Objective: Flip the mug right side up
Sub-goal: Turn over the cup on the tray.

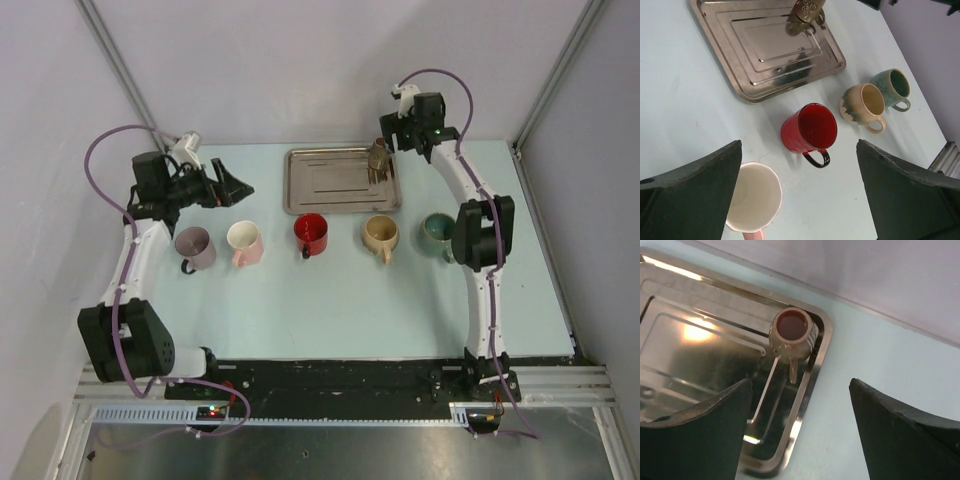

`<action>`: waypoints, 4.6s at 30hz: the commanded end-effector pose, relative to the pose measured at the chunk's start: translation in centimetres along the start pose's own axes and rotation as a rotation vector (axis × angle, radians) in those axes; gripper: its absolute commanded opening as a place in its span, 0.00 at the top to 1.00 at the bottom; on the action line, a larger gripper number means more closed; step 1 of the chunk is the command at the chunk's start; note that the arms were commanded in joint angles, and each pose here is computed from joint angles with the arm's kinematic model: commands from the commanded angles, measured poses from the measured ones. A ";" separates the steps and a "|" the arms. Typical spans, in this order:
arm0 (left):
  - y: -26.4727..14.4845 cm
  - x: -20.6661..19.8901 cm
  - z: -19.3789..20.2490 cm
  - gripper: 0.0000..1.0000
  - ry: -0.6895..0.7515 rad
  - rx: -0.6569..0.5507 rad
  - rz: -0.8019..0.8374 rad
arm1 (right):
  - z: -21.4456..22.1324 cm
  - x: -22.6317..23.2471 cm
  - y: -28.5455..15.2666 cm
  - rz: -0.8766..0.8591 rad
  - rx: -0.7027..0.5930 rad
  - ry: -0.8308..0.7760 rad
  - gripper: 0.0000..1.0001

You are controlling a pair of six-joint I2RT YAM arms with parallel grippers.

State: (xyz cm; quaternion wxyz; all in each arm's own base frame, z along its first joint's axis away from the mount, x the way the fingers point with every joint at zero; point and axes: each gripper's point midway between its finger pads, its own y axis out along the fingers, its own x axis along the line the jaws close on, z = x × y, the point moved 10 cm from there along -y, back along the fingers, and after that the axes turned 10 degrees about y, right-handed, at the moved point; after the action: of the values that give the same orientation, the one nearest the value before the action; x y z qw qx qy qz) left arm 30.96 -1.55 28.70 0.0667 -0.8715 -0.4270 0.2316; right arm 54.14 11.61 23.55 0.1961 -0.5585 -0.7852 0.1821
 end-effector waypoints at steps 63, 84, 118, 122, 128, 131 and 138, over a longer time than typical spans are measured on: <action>1.5 1.2 -1.1 0.00 -0.046 0.035 0.104 | 3.1 1.4 10.6 -0.023 -0.095 -0.103 0.34; 1.6 1.2 -1.2 0.00 -0.058 0.037 0.121 | 2.6 3.4 6.2 -0.126 -0.002 -0.046 0.76; 0.7 0.2 -0.3 0.00 -0.020 0.033 0.144 | 6.9 6.6 4.6 -0.075 0.181 -0.036 0.28; 0.7 0.3 -0.3 0.00 -0.023 0.035 0.148 | 7.4 7.0 5.0 -0.063 0.212 -0.048 0.27; 0.8 0.3 -0.4 0.00 -0.019 0.034 0.152 | 7.8 7.1 5.5 -0.048 0.244 -0.041 0.26; 0.8 0.3 -0.4 0.00 -0.019 0.034 0.157 | 7.9 7.1 5.5 -0.038 0.251 -0.040 0.26; 0.9 0.4 -0.1 0.00 -0.022 0.040 0.162 | 8.1 7.4 5.7 -0.028 0.256 -0.048 0.32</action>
State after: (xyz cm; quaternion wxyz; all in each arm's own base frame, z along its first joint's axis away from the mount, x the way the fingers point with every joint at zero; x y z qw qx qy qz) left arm 32.30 -1.89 27.59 0.0639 -0.8870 -0.3608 0.2809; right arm 52.00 19.10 13.33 0.2574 -0.5066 -0.7649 0.3034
